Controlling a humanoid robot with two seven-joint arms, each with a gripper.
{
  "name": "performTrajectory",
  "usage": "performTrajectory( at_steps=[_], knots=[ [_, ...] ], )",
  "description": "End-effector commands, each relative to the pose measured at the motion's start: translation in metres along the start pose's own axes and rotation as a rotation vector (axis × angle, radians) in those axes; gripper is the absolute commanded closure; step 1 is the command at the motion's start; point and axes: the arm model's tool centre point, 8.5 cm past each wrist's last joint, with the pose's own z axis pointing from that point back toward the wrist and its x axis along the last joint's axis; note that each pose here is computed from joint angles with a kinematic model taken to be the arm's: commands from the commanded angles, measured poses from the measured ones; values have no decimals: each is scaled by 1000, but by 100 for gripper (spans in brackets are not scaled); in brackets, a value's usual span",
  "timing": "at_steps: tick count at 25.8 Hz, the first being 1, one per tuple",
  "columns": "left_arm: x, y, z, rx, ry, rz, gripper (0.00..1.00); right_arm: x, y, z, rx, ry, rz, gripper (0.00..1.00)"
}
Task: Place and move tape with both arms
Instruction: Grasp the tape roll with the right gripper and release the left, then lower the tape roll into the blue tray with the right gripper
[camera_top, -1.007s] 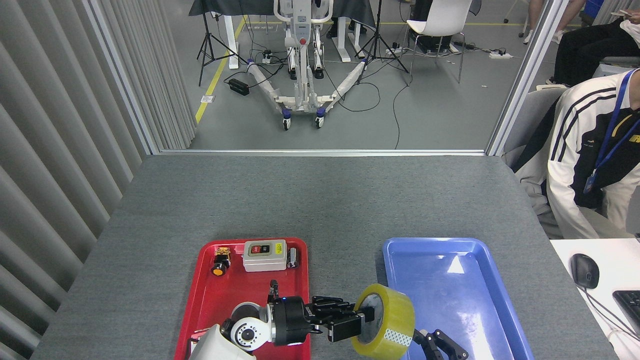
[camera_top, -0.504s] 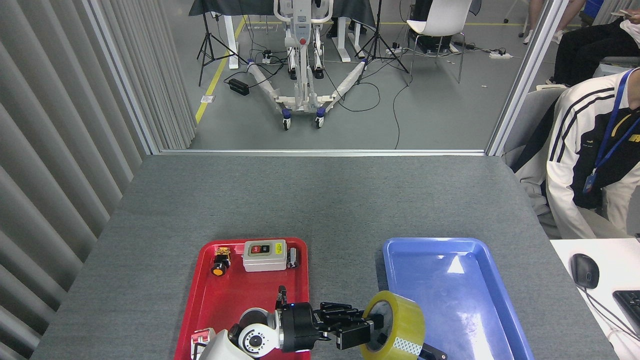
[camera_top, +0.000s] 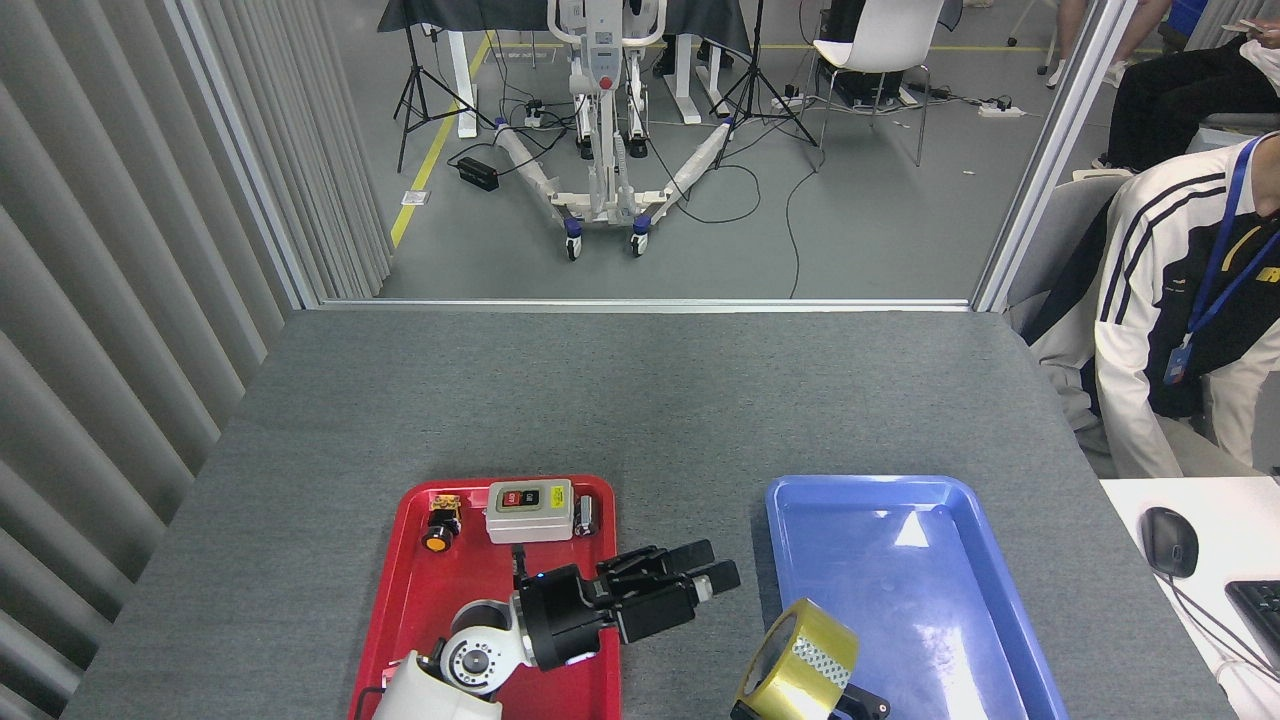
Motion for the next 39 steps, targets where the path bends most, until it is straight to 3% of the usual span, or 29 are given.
performTrajectory(
  at_steps=[1, 5, 8, 11, 13, 17, 20, 23, 25, 29, 35, 39],
  knots=[
    [-13, 26, 26, 195, 53, 131, 0, -6, -1, 4, -1, 21, 7, 95],
    [-36, 47, 95, 317, 254, 156, 0, -15, -3, 11, 15, 42, 35, 94],
    [-46, 58, 152, 492, 392, 111, 0, -28, -20, 19, 2, 64, 92, 92],
    [-40, 51, 175, 621, 443, 66, 0, -49, -31, 32, 35, 109, 146, 90],
    [-31, 64, 182, 636, 500, -89, 1, -64, -32, 43, 132, 150, 170, 89],
    [-39, 67, 196, 466, 838, -653, 1, -91, -37, 52, 269, 227, 187, 88],
    [-41, 33, 184, 402, 1074, -830, 1, -106, -42, 48, 323, 321, 196, 89],
    [-31, 27, 181, 448, 1189, -851, 0, -117, -38, 45, 476, 382, 176, 92],
    [-30, 25, 178, 451, 1180, -849, 0, -122, -33, 44, 624, 406, 157, 100],
    [-30, 20, 174, 436, 1165, -840, 0, -126, -26, 37, 874, 404, 136, 100],
    [-33, 16, 180, 473, 1177, -748, 0, -135, -30, 24, 990, 421, 122, 100],
    [-31, 14, 178, 486, 1153, -747, 0, -145, -29, 11, 1023, 437, 104, 100]
  ],
)
